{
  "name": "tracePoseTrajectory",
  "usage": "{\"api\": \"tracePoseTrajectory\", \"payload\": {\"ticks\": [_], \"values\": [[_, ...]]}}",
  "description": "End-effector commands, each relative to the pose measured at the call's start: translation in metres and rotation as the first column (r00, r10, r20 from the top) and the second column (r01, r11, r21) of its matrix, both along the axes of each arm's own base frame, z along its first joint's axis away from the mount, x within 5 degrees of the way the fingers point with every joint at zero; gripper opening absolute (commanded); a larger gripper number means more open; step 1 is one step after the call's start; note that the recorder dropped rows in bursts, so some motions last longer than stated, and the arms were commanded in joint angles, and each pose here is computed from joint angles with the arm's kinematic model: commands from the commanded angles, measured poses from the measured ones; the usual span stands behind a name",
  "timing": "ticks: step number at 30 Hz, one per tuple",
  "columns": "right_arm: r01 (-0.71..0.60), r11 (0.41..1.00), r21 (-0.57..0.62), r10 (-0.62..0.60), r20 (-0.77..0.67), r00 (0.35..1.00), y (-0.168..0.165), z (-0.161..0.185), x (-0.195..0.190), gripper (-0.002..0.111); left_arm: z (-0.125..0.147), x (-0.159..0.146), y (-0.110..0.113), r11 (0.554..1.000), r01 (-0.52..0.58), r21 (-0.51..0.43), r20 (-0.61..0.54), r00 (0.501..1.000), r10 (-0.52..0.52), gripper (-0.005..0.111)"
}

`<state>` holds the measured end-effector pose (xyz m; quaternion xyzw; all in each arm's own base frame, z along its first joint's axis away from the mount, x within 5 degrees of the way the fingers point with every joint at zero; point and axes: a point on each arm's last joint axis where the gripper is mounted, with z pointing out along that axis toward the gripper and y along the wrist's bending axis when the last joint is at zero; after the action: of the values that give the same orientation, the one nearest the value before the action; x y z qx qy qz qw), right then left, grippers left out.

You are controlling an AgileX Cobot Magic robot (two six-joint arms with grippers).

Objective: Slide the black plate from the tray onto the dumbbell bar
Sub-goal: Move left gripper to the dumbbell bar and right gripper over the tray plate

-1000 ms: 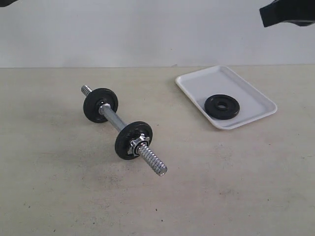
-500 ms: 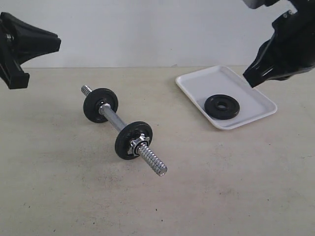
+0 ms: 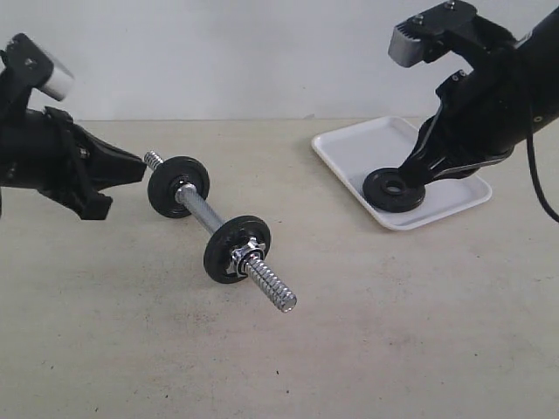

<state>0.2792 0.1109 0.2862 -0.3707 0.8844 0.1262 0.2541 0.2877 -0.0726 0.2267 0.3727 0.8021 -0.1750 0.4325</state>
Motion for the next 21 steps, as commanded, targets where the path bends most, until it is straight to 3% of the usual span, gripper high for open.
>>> {"api": "tracePoseTrajectory", "payload": {"ticks": [1,3,5,8,13,15,18,21], "values": [[-0.01,1.0,-0.001,0.01,-0.013,1.0,0.002,-0.005,0.003,0.0,-0.018,0.007,-0.009,0.994,-0.111,0.022,-0.083,0.99,0.113,0.004],[-0.01,1.0,-0.004,0.01,-0.024,1.0,0.002,-0.008,0.004,0.0,-0.023,0.011,-0.009,0.967,-0.253,0.002,-0.149,0.957,0.251,0.004],[-0.01,1.0,-0.005,0.01,-0.028,1.0,0.003,-0.009,0.005,0.0,-0.025,0.014,-0.007,0.912,-0.408,-0.033,-0.219,0.893,0.392,0.004],[-0.01,1.0,-0.005,0.01,-0.035,0.999,0.003,-0.011,0.006,0.0,-0.025,0.016,-0.007,0.863,-0.502,-0.052,-0.248,0.844,0.476,0.004],[-0.008,1.0,-0.004,0.008,-0.036,0.999,0.003,-0.012,0.007,0.0,-0.022,0.023,-0.014,0.857,-0.512,-0.059,-0.237,0.841,0.486,0.004],[-0.008,1.0,-0.004,0.008,-0.036,0.999,0.003,-0.012,0.007,0.0,-0.026,0.027,-0.016,0.849,-0.524,-0.068,-0.266,0.83,0.491,0.004],[-0.007,1.0,-0.002,0.007,-0.036,0.999,0.003,-0.012,0.007,0.0,-0.031,0.034,-0.018,0.798,-0.593,-0.105,-0.349,0.773,0.529,0.004],[-0.007,1.0,-0.002,0.007,-0.036,0.999,0.003,-0.012,0.007,0.0,-0.031,0.044,-0.024,0.802,-0.582,-0.131,-0.384,0.776,0.501,0.004]]}}
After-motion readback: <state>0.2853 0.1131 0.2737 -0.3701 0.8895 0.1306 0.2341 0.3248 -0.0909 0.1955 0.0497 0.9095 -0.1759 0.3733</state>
